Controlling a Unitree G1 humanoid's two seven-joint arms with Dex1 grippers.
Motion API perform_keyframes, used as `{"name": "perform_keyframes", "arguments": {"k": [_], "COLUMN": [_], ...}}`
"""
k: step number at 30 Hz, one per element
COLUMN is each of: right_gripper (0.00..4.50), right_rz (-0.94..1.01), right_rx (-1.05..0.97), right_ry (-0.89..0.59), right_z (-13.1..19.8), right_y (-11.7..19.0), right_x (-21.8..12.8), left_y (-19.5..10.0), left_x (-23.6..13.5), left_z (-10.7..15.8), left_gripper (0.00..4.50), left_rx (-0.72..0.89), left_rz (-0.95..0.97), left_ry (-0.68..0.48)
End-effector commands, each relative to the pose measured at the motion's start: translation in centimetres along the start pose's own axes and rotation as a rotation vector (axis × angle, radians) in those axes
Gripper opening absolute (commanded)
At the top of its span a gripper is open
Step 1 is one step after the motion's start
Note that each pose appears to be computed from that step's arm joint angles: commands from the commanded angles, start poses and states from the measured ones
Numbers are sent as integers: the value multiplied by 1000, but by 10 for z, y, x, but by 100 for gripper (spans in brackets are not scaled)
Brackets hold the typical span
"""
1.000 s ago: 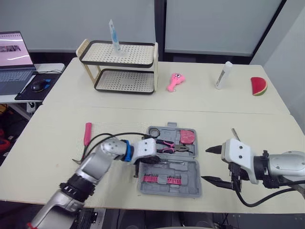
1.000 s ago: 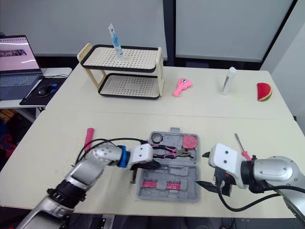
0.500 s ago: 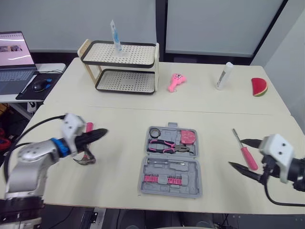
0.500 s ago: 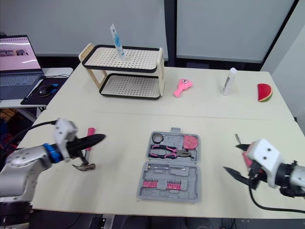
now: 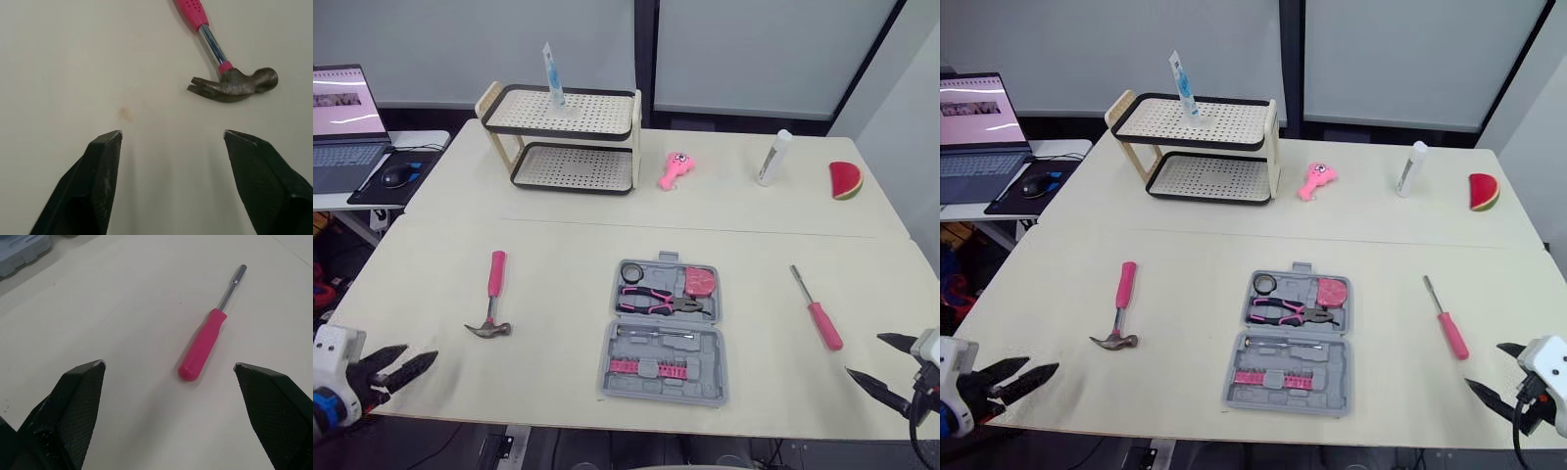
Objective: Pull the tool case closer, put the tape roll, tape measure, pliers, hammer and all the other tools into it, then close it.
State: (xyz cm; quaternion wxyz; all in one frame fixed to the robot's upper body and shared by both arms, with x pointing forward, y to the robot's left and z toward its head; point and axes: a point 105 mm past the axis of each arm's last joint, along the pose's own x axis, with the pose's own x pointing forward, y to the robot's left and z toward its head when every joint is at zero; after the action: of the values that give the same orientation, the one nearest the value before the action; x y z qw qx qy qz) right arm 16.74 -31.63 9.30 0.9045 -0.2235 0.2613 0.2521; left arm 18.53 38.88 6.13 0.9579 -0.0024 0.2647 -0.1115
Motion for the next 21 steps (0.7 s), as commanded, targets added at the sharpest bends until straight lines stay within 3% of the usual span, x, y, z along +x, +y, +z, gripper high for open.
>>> {"name": "perform_keyframes", "arguments": {"k": [1,8,21], "right_gripper": [450,450,450], "right_rz": [-17,22,558], "right_rx": [-26,-82,-352], "right_ry": [-2,-47,-315], "right_z": [1,21,172], "right_y": [-6,-7,63], "right_x": [-7,-1,35], "left_y": [-3,1,-17], "left_x": [-3,-6,13], "left_z": [13,11,31], "left_gripper": [447,447,447], "left_rx": [9,-27,-99], "left_rz": [0,61,167], "left_ry": [-49,-69,-170]}}
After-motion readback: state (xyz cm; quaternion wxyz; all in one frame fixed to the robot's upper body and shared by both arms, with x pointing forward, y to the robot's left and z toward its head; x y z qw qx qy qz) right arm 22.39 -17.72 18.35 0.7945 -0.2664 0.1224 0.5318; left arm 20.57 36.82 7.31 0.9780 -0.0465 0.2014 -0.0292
